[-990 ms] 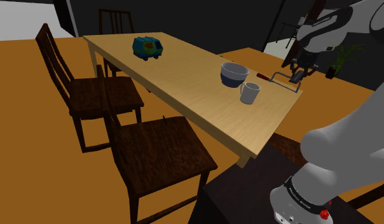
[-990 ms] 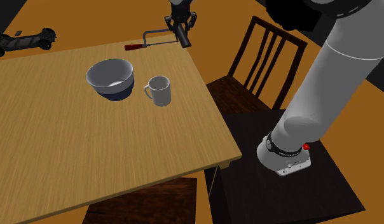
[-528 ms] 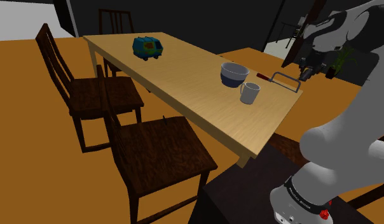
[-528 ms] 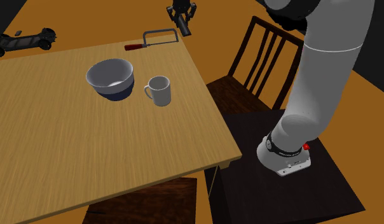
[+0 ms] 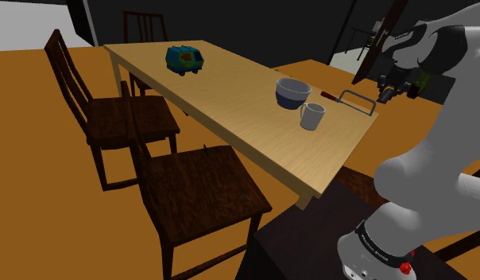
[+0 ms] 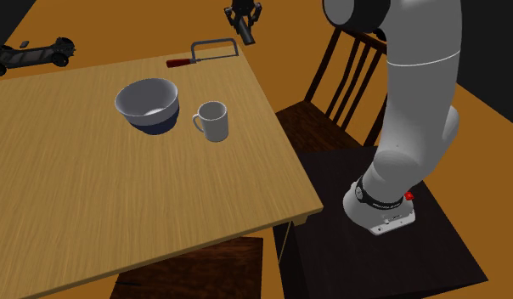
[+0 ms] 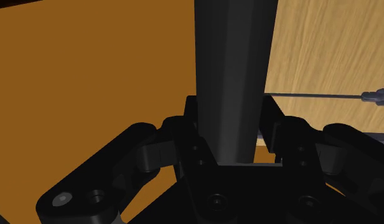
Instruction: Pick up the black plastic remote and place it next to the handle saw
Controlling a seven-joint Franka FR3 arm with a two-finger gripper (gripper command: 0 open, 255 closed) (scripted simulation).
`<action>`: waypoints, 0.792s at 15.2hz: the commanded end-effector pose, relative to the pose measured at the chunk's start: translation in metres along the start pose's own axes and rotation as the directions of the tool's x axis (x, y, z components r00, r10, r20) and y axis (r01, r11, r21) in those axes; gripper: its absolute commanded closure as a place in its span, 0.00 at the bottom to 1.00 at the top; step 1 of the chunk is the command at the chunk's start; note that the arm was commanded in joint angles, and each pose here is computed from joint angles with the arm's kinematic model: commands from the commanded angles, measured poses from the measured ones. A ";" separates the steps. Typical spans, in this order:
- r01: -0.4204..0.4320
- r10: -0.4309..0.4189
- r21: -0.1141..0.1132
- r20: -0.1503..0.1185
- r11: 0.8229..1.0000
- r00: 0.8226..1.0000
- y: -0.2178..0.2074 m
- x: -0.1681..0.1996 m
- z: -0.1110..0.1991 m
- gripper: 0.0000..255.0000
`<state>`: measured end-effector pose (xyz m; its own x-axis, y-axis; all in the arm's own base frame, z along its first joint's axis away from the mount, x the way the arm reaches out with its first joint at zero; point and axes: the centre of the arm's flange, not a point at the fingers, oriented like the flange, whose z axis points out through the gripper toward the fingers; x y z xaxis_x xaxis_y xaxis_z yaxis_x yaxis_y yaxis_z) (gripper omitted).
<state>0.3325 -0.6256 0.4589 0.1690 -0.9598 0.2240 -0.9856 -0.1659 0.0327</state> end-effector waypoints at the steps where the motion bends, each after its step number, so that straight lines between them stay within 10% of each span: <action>1: 0.000 0.000 0.000 -0.001 1.000 1.000 0.000 -0.001 0.010 1.00; 12: 0.000 0.000 0.000 -0.001 1.000 1.000 -0.002 -0.014 0.066 1.00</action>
<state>0.3331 -0.6264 0.3966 0.1694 -0.9598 0.2240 -0.9855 -0.1663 0.0328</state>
